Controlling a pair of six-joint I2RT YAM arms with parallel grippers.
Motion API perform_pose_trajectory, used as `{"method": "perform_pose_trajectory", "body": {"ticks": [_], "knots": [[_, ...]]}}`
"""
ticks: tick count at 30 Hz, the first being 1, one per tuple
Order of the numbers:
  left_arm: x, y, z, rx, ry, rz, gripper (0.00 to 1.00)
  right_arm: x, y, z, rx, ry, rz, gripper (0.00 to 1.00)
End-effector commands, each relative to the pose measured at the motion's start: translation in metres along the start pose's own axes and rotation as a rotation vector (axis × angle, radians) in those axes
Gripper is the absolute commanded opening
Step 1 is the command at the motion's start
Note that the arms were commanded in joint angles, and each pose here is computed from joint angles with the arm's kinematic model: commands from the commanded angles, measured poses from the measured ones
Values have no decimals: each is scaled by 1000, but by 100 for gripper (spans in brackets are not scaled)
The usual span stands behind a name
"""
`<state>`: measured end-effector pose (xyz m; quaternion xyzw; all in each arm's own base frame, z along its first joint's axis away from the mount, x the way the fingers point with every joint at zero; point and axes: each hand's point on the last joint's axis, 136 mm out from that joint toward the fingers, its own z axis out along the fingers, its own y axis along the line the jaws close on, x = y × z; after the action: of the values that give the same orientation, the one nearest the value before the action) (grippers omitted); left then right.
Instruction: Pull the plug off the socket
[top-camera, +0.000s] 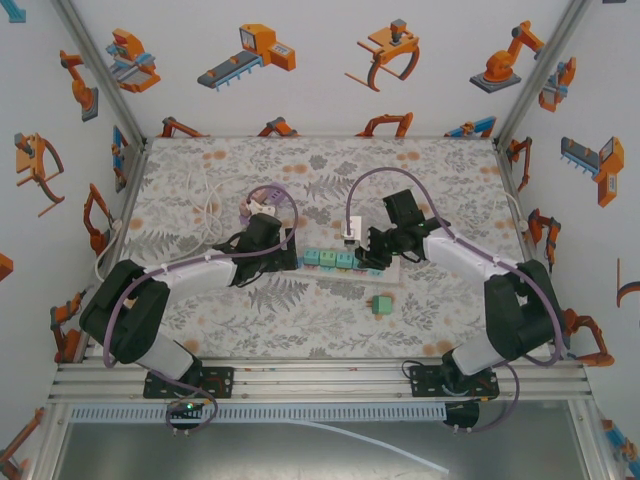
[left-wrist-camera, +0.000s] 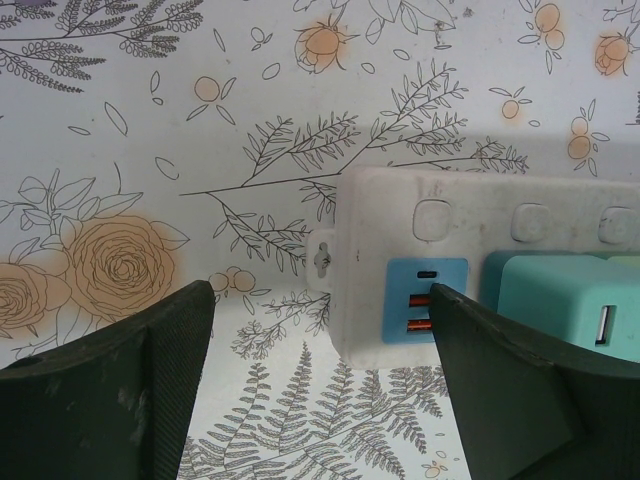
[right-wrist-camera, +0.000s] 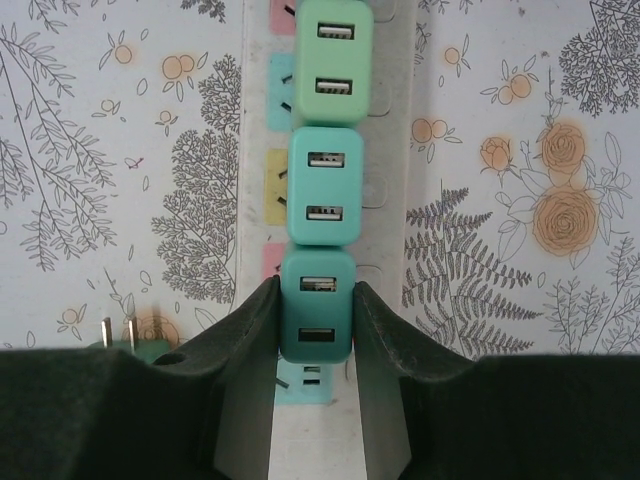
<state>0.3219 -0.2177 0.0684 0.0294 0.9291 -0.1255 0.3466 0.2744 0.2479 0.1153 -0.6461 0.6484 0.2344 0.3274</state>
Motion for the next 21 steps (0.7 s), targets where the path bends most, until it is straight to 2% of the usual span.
{"method": "perform_pose_trajectory", "body": {"ticks": [1, 10, 21], "knots": [[33, 23, 2, -85, 104, 30, 80, -45, -11, -19, 50, -138, -43, 10], [31, 24, -1, -86, 94, 18, 80, -50, -16, -26, 83, -209, -27, 2], [34, 20, 0, -68, 103, 24, 80, -18, -7, -19, 85, -10, -62, 0]]}}
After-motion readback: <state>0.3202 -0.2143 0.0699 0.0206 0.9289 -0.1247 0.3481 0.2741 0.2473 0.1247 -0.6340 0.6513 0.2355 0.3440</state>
